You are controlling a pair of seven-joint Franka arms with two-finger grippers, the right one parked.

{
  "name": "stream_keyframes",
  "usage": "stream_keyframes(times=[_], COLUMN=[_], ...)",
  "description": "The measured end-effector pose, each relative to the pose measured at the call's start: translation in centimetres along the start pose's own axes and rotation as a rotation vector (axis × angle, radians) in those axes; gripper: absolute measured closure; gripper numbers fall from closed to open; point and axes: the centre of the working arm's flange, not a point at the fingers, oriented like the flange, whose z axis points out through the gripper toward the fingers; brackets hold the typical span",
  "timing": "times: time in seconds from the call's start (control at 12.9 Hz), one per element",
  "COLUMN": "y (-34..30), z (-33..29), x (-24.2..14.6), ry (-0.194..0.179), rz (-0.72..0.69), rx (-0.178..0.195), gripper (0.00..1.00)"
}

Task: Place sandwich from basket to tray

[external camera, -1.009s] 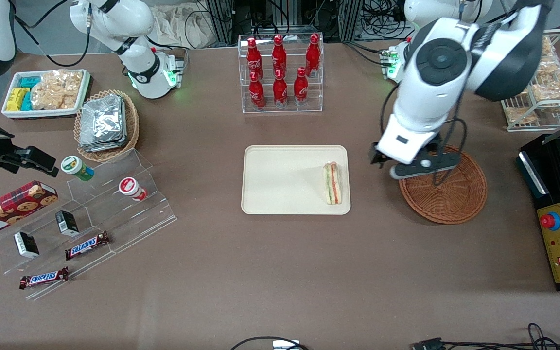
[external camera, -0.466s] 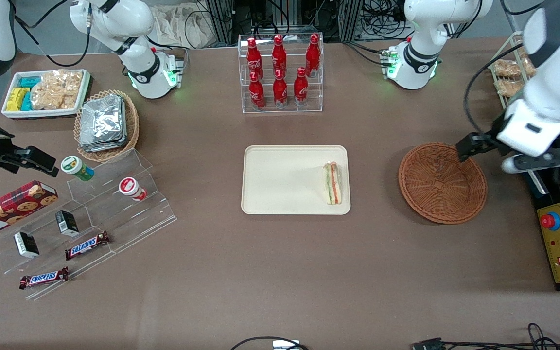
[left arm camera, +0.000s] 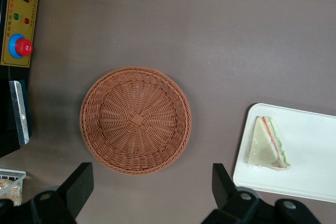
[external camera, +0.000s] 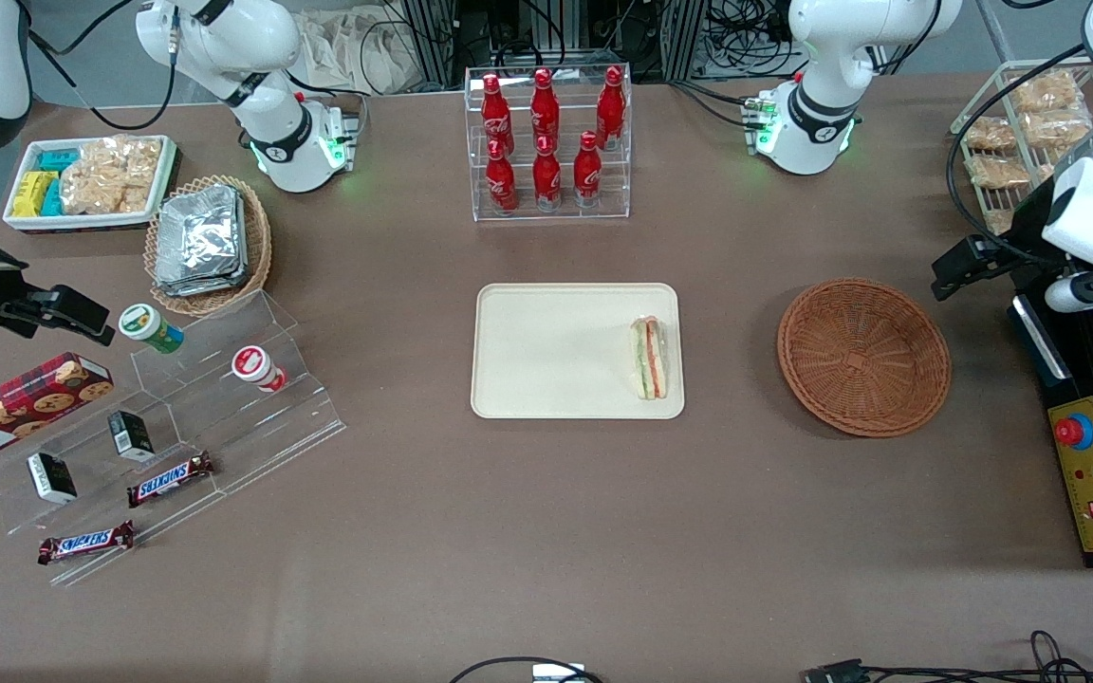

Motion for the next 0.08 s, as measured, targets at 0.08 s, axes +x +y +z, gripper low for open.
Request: stream_keyframes(times=[0.08], y=[-0.07], z=[-0.02], x=[0.02], ry=[0.000], rz=[-0.001], rx=[0.000], gripper=[0.00])
